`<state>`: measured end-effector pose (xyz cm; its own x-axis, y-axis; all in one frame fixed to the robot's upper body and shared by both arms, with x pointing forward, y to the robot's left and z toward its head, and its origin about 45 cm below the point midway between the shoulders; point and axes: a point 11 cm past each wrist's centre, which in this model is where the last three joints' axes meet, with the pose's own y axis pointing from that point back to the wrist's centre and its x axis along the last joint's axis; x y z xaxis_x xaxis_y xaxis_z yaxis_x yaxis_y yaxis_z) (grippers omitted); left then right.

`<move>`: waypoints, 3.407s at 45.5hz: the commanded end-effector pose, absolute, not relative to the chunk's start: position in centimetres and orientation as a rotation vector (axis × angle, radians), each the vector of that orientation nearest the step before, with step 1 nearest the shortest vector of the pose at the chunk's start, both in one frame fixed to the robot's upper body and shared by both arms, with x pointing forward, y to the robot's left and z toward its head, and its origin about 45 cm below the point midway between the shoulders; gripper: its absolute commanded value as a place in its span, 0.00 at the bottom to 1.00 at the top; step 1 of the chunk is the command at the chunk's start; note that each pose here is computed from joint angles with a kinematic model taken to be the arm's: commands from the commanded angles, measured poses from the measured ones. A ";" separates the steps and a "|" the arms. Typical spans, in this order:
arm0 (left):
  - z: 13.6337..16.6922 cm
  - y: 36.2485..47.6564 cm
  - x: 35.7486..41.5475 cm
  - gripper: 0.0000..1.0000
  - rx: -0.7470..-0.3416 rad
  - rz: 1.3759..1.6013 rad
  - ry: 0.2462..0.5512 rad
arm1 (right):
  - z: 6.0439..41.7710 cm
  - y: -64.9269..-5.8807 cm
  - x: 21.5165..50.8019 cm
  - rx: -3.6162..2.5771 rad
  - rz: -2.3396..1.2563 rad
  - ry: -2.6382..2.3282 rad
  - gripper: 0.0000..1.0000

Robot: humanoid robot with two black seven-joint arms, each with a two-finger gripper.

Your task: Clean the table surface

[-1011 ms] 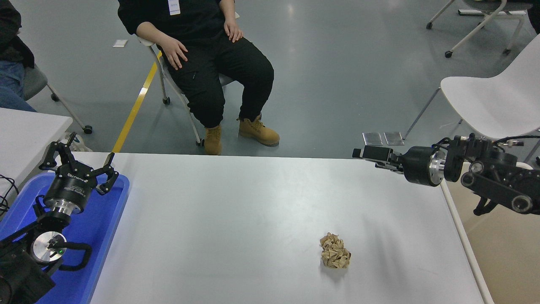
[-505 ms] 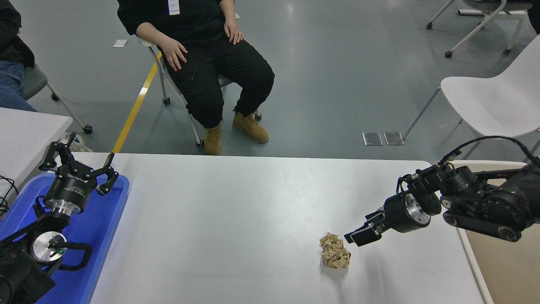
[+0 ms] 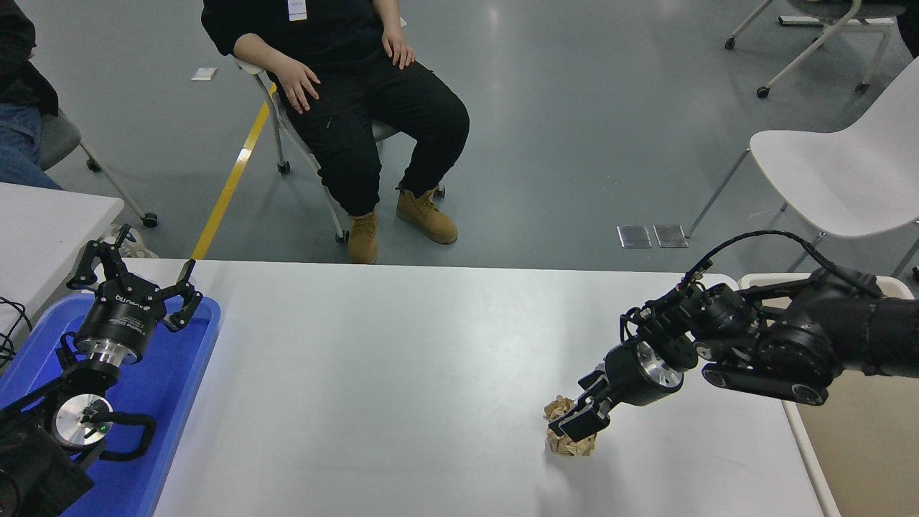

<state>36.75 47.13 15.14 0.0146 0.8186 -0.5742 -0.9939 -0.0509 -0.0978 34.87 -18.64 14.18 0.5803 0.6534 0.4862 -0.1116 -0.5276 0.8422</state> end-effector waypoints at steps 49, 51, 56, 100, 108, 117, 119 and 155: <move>15.13 47.1 36.75 1.00 -0.568 1.534 0.394 | 8.7 -19.4 34.8 1.918 1.020 0.280 0.93; 15.17 47.2 36.74 1.00 -0.567 1.535 0.393 | 8.5 -19.5 34.6 1.915 1.017 0.290 0.89; 15.13 47.1 36.75 1.00 -0.568 1.534 0.394 | 7.8 -19.8 34.0 1.919 0.999 0.302 0.87; 15.13 47.1 36.75 1.00 -0.568 1.534 0.394 | 8.5 -19.9 34.6 1.916 1.050 0.287 0.00; 15.11 47.1 36.75 1.00 -0.566 1.534 0.394 | 9.2 -19.4 35.1 1.947 1.066 0.254 0.00; 15.17 47.2 36.74 1.00 -0.567 1.535 0.393 | 12.6 -18.1 37.8 2.046 1.126 0.024 0.00; 15.17 47.2 36.74 1.00 -0.567 1.535 0.393 | 13.6 -17.8 38.6 2.085 1.119 -0.054 0.00; 15.17 47.2 36.74 1.00 -0.567 1.535 0.393 | 24.4 -39.4 49.3 1.820 0.752 -1.371 0.00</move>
